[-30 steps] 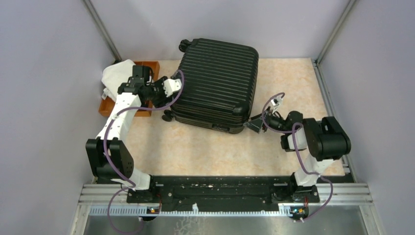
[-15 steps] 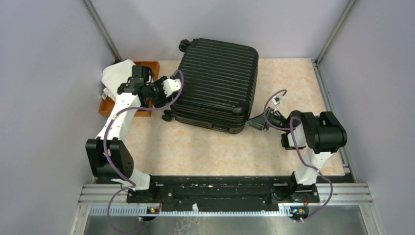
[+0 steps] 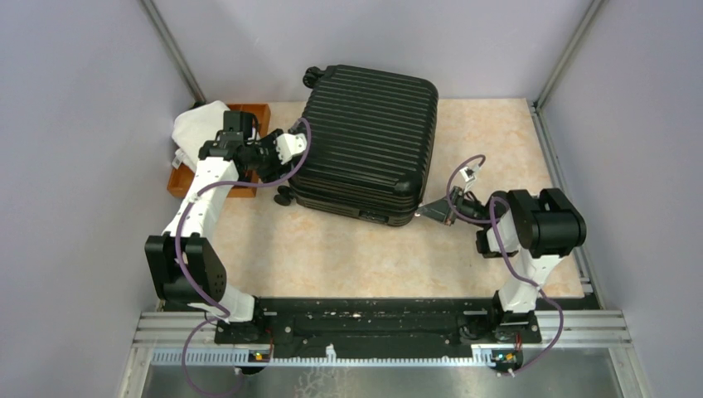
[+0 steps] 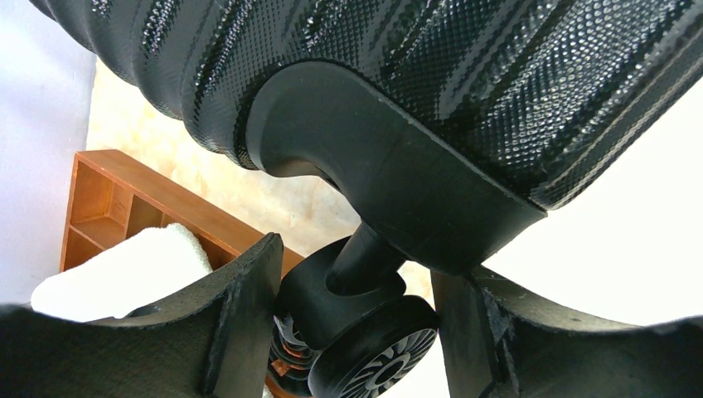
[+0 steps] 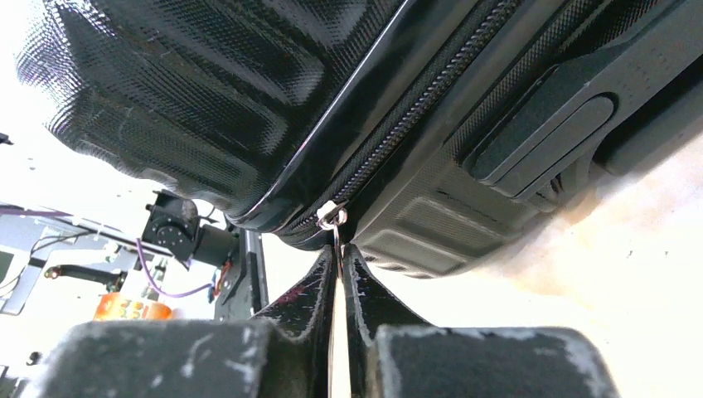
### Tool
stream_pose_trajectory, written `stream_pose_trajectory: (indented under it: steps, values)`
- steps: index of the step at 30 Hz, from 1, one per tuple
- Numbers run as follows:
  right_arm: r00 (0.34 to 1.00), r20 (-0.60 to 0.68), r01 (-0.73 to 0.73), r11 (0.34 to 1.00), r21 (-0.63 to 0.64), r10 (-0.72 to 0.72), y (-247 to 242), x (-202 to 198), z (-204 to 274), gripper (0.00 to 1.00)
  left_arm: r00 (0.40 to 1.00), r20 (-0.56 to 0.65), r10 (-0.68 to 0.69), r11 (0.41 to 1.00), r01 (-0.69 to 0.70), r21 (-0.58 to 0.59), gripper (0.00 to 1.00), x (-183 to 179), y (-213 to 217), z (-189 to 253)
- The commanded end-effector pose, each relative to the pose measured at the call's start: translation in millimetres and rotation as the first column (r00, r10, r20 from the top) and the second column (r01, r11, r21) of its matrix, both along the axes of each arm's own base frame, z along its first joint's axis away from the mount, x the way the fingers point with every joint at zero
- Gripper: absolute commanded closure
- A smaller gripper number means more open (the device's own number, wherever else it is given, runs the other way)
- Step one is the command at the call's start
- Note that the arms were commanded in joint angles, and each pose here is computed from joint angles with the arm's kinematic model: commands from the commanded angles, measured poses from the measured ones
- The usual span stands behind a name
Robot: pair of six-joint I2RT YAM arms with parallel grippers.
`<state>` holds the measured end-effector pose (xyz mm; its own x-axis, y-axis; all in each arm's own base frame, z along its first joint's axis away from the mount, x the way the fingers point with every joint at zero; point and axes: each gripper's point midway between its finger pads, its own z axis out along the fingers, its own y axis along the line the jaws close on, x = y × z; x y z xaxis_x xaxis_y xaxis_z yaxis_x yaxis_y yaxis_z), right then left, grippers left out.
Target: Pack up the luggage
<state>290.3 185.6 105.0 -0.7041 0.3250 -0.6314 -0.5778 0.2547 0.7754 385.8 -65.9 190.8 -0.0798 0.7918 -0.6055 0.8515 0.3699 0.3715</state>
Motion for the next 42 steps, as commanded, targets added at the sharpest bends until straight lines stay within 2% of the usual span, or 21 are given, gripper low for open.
stream_pose_trajectory:
  steps: [1,11,13,15,16,18,20,23,26,35,42]
  values:
    - [0.966,0.256,0.033,0.999,0.012,-0.035,1,4,35,1.0,0.975,0.218,0.034,0.999,-0.029,-0.026,0.85,24,5,57]
    - [0.954,0.283,0.099,0.995,0.025,-0.102,1,-15,56,1.0,0.983,0.171,0.067,0.994,-0.051,-0.096,0.86,20,-3,62]
    - [0.955,0.284,0.104,0.994,-0.038,-0.089,5,-17,48,1.0,0.985,0.153,0.082,0.992,-0.066,-0.111,0.86,20,-4,62]
    - [0.958,0.276,0.117,0.981,-0.157,-0.07,12,-16,31,1.0,0.986,0.137,0.092,0.989,-0.075,-0.125,0.87,19,-5,62]
    - [0.976,0.205,0.122,0.957,-0.263,-0.068,13,-17,9,1.0,0.987,0.13,0.094,0.988,-0.077,-0.13,0.87,17,-5,62]
    - [0.962,0.264,0.176,0.905,-0.388,-0.074,18,-16,6,1.0,0.988,0.121,0.091,0.987,-0.074,-0.14,0.87,15,-7,61]
    - [0.952,0.279,0.243,0.863,-0.443,-0.125,14,-13,7,1.0,0.989,0.117,0.086,0.987,-0.068,-0.147,0.87,10,-10,60]
    - [0.925,0.321,0.336,0.833,-0.439,-0.204,8,-22,14,1.0,0.988,0.124,0.089,0.985,-0.069,-0.158,0.88,6,-15,59]
    - [0.891,0.386,0.393,0.833,-0.389,-0.241,9,-35,28,1.0,0.989,0.113,0.093,0.982,-0.072,-0.174,0.91,0,-21,55]
    - [0.873,0.44,0.393,0.838,-0.379,-0.211,31,-62,46,1.0,0.993,0.061,0.099,0.975,-0.085,-0.204,0.95,-21,-38,47]
    - [0.845,0.492,0.42,0.83,-0.367,-0.21,58,-69,62,1.0,0.999,-0.029,0.019,0.958,-0.026,-0.285,0.96,-57,-91,46]
